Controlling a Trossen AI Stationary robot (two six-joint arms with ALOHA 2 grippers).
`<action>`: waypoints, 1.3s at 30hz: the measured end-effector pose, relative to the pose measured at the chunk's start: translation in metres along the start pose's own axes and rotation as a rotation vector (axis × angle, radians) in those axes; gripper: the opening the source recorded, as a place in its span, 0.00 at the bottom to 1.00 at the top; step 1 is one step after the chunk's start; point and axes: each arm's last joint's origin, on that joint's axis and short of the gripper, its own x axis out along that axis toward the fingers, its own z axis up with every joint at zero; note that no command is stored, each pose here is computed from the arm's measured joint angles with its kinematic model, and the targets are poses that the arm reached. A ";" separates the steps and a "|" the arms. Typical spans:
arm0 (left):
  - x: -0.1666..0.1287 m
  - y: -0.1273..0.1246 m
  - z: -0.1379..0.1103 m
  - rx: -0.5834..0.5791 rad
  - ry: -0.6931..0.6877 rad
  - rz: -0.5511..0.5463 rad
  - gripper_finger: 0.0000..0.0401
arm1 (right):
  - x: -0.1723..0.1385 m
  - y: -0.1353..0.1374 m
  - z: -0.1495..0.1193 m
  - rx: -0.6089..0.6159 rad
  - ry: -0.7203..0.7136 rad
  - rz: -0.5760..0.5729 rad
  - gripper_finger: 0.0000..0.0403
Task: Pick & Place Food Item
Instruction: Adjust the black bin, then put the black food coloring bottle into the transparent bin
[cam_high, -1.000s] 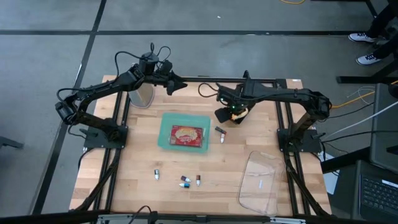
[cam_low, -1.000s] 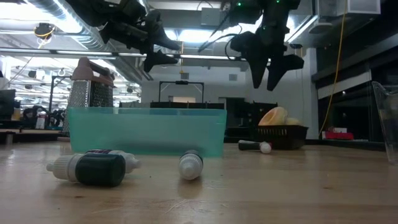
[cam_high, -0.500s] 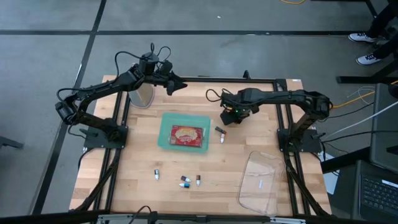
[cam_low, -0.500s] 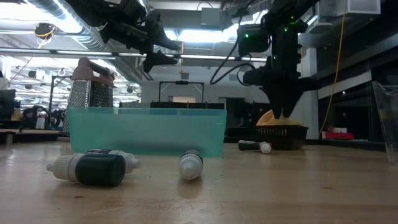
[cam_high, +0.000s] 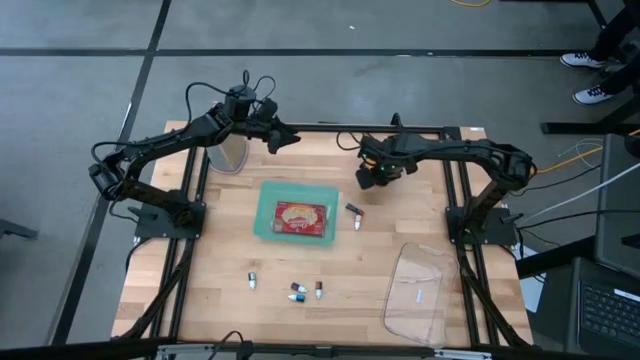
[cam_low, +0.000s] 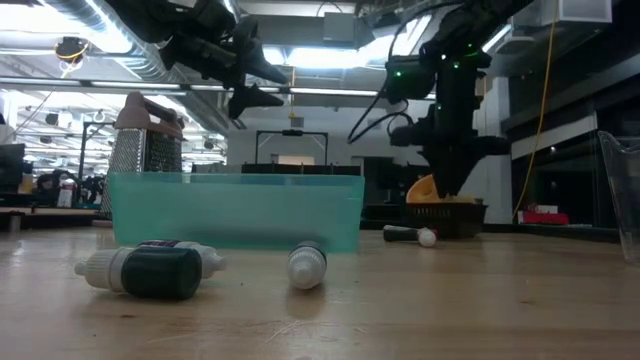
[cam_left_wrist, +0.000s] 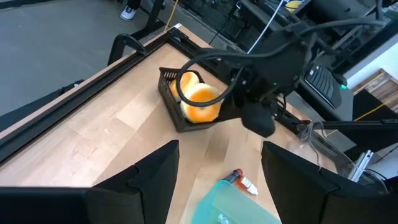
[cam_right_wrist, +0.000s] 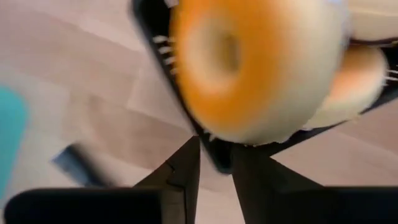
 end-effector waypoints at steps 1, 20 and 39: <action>0.000 0.000 0.000 -0.002 0.002 0.001 0.56 | -0.002 0.002 0.000 -0.011 0.005 0.016 0.24; 0.000 0.001 0.000 0.010 -0.009 0.035 0.56 | -0.094 0.022 0.028 -0.157 -0.225 0.008 0.36; 0.000 0.001 0.001 0.025 -0.020 0.043 0.56 | -0.085 -0.009 0.050 -0.122 -0.098 0.006 0.43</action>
